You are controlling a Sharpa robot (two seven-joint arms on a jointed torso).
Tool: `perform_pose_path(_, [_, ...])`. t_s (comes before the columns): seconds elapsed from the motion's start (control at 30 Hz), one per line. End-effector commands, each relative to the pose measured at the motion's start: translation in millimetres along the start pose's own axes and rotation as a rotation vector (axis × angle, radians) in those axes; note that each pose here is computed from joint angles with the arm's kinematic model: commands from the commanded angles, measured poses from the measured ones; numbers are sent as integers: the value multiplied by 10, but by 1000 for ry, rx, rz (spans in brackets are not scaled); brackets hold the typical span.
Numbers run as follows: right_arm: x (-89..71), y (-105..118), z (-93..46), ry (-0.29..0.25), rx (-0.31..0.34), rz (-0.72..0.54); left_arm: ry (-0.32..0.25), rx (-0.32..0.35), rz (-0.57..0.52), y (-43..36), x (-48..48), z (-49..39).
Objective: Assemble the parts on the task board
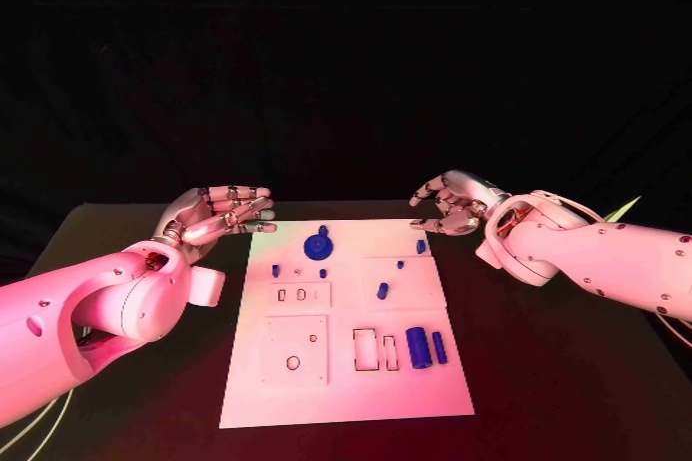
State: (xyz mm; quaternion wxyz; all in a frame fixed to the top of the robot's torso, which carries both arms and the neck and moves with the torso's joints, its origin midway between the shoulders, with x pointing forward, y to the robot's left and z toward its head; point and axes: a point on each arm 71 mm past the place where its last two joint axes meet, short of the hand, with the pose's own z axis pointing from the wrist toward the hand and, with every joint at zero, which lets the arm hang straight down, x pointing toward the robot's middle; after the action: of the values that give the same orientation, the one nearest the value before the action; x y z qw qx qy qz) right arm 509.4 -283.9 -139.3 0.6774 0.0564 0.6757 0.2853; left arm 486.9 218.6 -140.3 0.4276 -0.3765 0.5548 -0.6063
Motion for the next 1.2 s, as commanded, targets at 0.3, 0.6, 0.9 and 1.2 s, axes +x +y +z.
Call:
perform_pose_path(0.3, [18, -323, -121, 38, 38, -39, 9, 4, -5, -1, 10, 8])
perform_pose_path(0.6, [252, -444, -116, 93, 80, -46, 10, 6, -6, -1, 8, 4])
perform_pose_path(0.9, [386, -465, -112, 120, 94, -41, 4, 6, -3, -1, -13, -2])
perform_pose_path(1.2, [432, -436, -87, 129, 93, -36, 2, 6, -2, 0, -19, -3])
